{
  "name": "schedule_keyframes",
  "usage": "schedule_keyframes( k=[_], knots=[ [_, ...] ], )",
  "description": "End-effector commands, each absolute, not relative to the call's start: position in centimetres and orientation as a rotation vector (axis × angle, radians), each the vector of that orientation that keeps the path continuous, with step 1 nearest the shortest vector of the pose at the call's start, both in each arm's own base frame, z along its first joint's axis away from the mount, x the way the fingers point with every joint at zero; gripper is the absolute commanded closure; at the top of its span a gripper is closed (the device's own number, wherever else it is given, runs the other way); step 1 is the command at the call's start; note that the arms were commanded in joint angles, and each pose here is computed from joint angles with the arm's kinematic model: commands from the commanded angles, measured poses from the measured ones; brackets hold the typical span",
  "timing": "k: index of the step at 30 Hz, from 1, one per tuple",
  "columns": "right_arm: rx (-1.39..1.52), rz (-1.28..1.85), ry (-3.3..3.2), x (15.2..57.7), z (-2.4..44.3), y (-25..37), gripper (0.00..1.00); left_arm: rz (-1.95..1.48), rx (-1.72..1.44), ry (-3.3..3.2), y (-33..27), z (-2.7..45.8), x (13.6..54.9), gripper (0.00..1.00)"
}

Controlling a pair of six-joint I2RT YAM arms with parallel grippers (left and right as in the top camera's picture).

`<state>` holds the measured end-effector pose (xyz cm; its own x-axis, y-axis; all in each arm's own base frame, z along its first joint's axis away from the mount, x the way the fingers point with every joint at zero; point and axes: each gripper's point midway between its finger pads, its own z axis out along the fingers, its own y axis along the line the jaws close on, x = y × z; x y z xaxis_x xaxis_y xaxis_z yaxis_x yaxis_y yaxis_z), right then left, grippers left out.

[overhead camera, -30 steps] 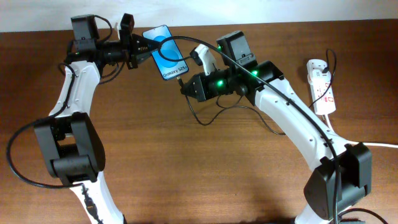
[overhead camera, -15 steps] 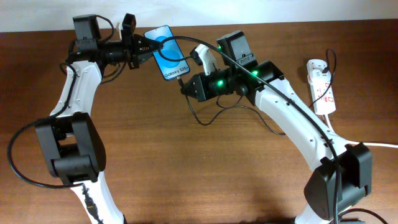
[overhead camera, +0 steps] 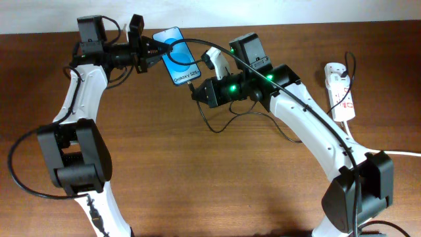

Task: Plug charger to phone and switch on socket
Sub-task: 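Push the USB-C plug into the phone's charging port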

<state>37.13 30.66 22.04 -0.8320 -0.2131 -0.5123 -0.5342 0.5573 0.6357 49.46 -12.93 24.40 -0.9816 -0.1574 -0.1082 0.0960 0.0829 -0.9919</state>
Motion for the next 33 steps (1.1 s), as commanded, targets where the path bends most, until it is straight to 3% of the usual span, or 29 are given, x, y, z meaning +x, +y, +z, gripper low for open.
schedule_keyframes(
  k=[1,33],
  knots=[
    [-0.624,1.144,2.353,37.3,24.3,30.3,0.96,-2.057,0.03,2.13,-13.3,25.8,48.6,1.0],
    [-0.539,1.114,2.29,39.4,25.6,30.5,0.96,-2.094,0.218,2.094,-16.2,26.3,47.1,1.0]
  ],
)
